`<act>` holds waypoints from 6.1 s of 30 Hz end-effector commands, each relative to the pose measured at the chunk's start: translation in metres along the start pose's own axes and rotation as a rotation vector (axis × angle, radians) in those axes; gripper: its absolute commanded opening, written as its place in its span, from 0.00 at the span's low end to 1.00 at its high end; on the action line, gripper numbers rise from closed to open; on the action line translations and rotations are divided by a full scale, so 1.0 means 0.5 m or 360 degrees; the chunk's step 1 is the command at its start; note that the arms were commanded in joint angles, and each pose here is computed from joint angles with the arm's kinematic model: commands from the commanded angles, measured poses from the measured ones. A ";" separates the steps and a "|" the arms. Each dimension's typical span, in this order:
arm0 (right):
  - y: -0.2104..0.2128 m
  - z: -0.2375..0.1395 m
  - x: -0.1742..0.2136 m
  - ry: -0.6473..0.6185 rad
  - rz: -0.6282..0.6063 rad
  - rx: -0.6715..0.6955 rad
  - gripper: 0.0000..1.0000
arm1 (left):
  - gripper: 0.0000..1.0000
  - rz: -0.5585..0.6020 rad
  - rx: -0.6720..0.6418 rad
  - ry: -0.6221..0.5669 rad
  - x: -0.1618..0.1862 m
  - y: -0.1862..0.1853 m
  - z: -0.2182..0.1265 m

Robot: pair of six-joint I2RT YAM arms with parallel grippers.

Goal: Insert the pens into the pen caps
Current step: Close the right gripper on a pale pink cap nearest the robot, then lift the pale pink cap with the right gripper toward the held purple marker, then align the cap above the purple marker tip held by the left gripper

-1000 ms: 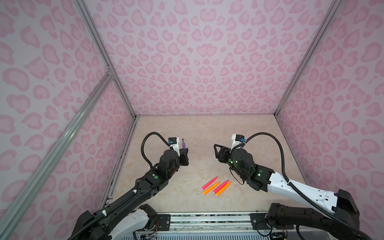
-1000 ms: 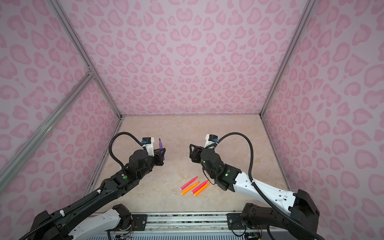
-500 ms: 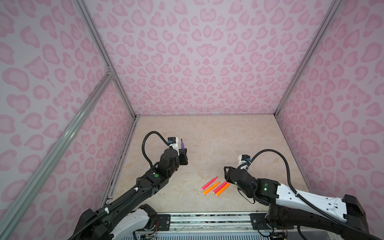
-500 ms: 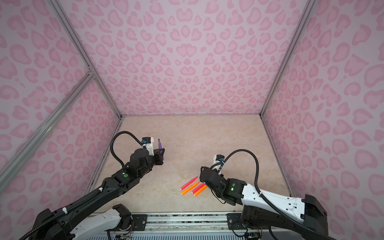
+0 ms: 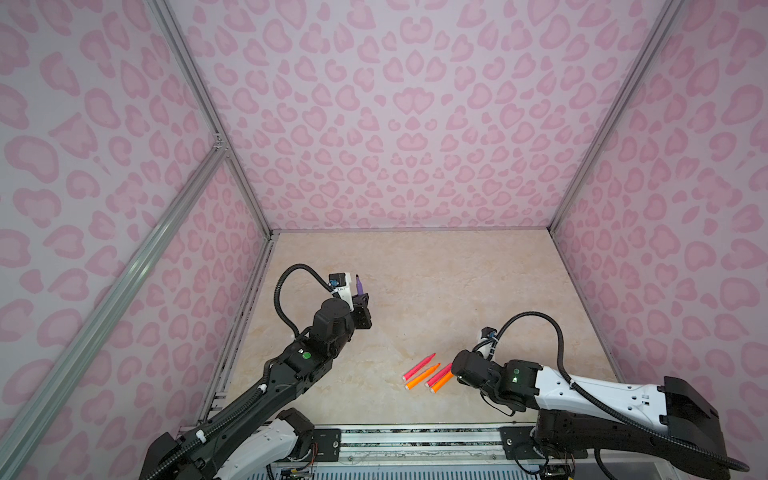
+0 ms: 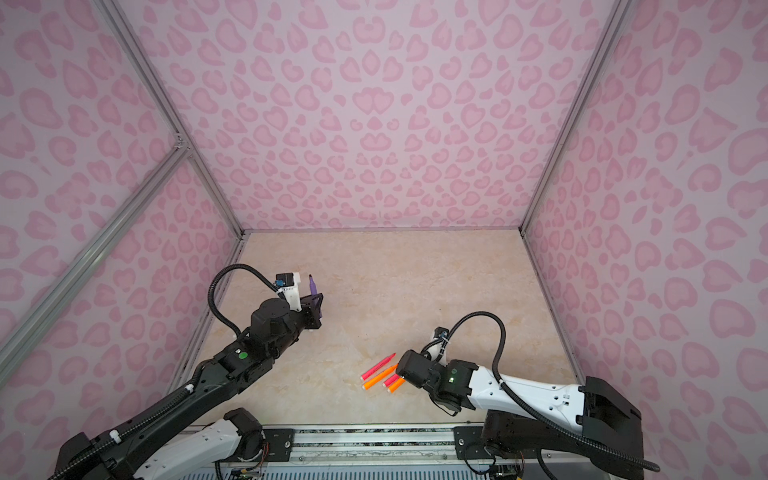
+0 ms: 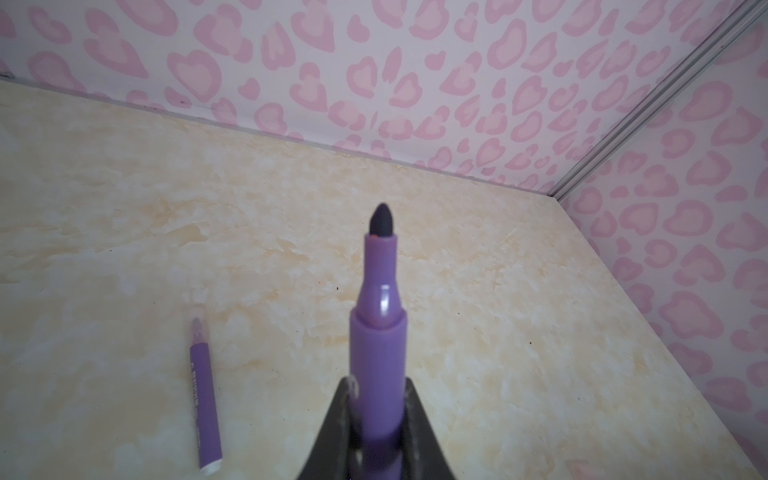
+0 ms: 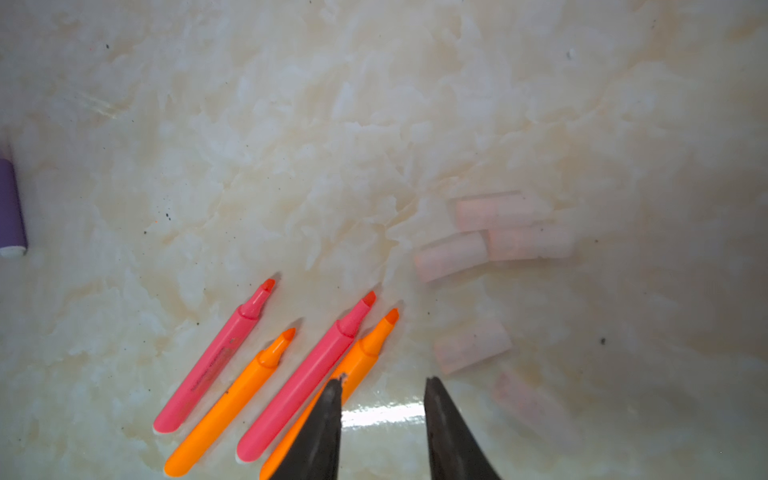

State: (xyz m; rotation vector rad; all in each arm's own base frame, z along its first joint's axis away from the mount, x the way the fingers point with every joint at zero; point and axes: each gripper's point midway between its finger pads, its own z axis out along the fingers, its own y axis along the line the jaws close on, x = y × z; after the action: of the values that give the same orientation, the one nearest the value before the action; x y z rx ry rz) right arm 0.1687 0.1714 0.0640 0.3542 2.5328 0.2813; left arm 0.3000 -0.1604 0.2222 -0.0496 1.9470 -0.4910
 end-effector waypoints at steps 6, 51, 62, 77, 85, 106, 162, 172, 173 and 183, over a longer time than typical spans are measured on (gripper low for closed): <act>-0.076 0.022 0.097 0.0258 -0.0118 0.0139 0.33 | 0.03 0.0036 -0.0050 -0.0077 -0.017 0.019 -0.025; -0.185 0.060 0.063 0.0135 0.0010 0.0306 0.32 | 0.03 0.0065 -0.0100 -0.0117 -0.026 0.033 -0.039; -0.168 0.063 0.070 0.0190 -0.0034 0.0290 0.29 | 0.03 0.0067 -0.0100 -0.0115 -0.027 0.032 -0.039; -0.169 0.068 0.072 0.0198 -0.0053 0.0319 0.02 | 0.03 0.0068 -0.0085 -0.0116 -0.027 0.029 -0.040; -0.111 -0.014 -0.046 -0.0120 -0.0013 0.0142 0.01 | 0.03 0.0088 -0.0028 -0.0088 -0.022 0.015 -0.034; 0.150 -0.130 -0.378 -0.0863 0.0338 -0.0514 0.00 | 0.03 -0.0105 0.0027 0.0041 -0.028 -0.028 0.008; 0.336 -0.173 -0.405 -0.0722 0.0006 -0.1581 0.00 | 0.04 0.0449 0.0845 0.0452 0.189 -0.303 0.008; 0.339 -0.169 -0.383 -0.0718 0.0084 -0.1588 0.00 | 0.04 0.0404 0.0786 0.0407 0.175 -0.295 0.014; 0.335 -0.171 -0.381 -0.0732 0.0088 -0.1583 0.00 | 0.04 0.0399 0.0776 0.0402 0.172 -0.295 0.016; 0.344 -0.184 -0.361 -0.0748 0.0065 -0.1600 0.00 | 0.04 0.0402 0.0788 0.0394 0.169 -0.295 0.011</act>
State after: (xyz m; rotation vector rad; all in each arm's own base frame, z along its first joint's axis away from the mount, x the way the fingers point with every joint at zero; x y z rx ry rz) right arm 0.2958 0.2667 0.2704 0.0436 1.6926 1.2462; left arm 0.2385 -0.3166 0.1869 0.6084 2.0285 -0.8021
